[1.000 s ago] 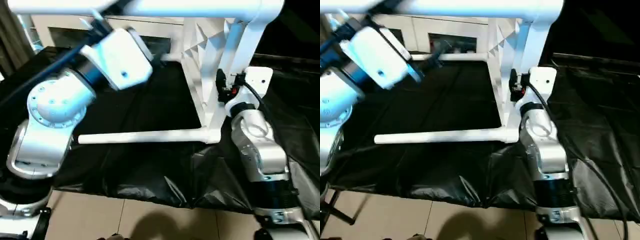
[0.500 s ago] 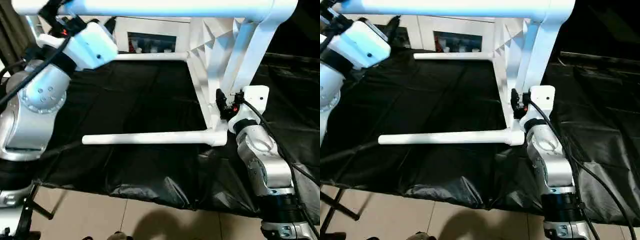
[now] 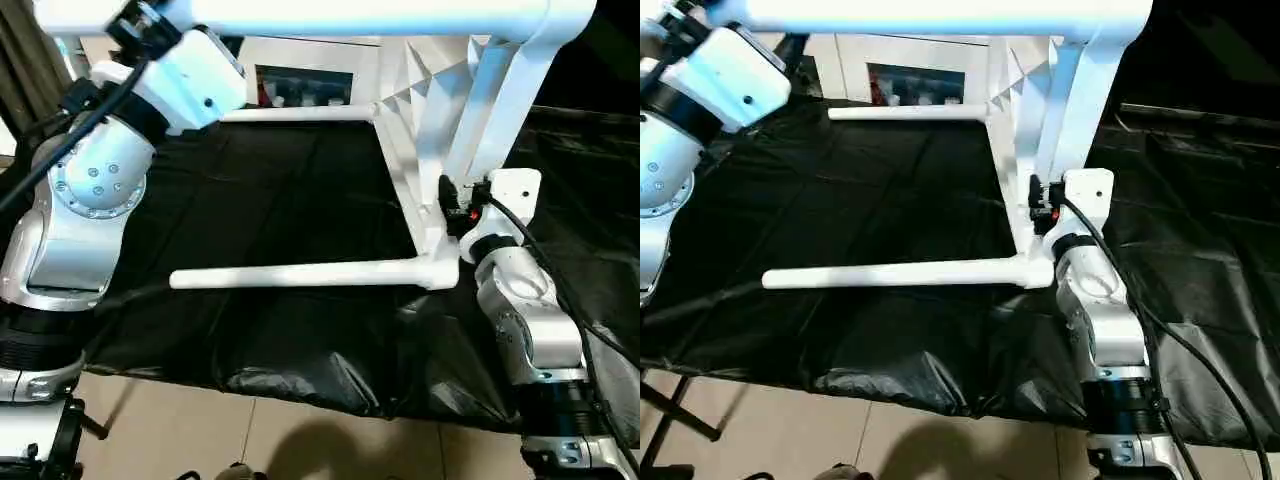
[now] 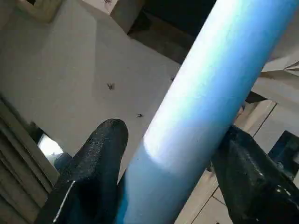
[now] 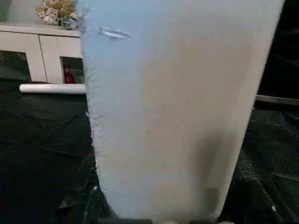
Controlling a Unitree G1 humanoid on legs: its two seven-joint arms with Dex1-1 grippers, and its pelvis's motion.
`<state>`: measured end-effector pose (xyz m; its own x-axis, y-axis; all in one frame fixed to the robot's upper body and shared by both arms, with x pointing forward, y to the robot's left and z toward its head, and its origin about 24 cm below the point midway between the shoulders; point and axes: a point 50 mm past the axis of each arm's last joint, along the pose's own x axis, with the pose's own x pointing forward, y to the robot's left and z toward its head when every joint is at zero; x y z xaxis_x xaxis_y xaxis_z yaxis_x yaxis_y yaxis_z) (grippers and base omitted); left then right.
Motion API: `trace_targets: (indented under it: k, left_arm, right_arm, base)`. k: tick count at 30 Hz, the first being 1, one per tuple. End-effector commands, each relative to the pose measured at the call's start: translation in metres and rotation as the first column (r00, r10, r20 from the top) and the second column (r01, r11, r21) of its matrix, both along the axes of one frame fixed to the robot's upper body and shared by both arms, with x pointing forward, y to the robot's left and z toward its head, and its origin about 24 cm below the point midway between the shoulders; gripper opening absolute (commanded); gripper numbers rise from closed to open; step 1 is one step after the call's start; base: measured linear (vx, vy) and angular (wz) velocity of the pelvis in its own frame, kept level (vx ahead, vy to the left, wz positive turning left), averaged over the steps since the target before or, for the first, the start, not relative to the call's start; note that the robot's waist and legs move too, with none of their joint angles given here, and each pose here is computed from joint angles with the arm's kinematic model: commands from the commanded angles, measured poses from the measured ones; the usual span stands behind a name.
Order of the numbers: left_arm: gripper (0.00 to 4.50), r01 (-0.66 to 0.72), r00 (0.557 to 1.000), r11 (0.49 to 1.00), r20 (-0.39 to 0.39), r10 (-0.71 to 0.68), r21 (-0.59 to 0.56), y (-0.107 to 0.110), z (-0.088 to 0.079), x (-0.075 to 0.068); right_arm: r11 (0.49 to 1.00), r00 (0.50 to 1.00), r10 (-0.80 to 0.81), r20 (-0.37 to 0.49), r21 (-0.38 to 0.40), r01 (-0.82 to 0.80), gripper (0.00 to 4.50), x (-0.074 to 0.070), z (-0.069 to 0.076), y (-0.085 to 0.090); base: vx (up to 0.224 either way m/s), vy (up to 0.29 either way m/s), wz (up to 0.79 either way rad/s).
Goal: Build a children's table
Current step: Flip table
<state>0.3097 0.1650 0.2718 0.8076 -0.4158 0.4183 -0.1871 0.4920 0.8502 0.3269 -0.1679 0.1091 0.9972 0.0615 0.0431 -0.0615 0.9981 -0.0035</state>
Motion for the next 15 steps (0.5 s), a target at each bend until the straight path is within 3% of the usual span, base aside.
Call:
trace_targets:
  k: [1,3,8,10,15]
  left_arm:
    - [2.73,0.052,0.995,0.998,-0.086,-0.054,-0.018,-0.01,-0.013,0.004]
    - [2.66,0.058,0.994,0.998,-0.089,-0.06,-0.027,-0.01,-0.013,0.004]
    - [2.55,0.015,0.994,0.993,-0.104,-0.028,-0.117,-0.001,-0.013,0.008]
    - [2.52,-0.024,0.995,0.98,-0.105,0.003,-0.2,0.011,-0.008,0.012]
    - [2.46,-0.044,0.993,0.934,-0.117,0.002,-0.354,0.021,-0.006,0.014]
  right_arm:
    - [0.999,0.997,0.038,0.063,-0.009,-0.037,1.7,0.003,0.014,0.003]
    - [0.999,0.997,0.042,0.072,-0.021,-0.04,1.7,0.003,0.016,0.003]
    - [0.993,0.986,0.042,0.162,-0.116,-0.023,1.69,0.011,0.044,-0.02]
    - [0.986,0.971,0.025,0.238,-0.165,0.015,1.69,0.016,0.078,-0.047]
    - [0.967,0.952,0.087,0.293,-0.255,-0.009,1.68,0.018,0.115,-0.068]
  base:
    - [0.0,0.0,0.0]
    - [0.0,0.0,0.0]
    - [0.0,0.0,0.0]
    - [0.0,0.0,0.0]
    - [0.0,0.0,0.0]
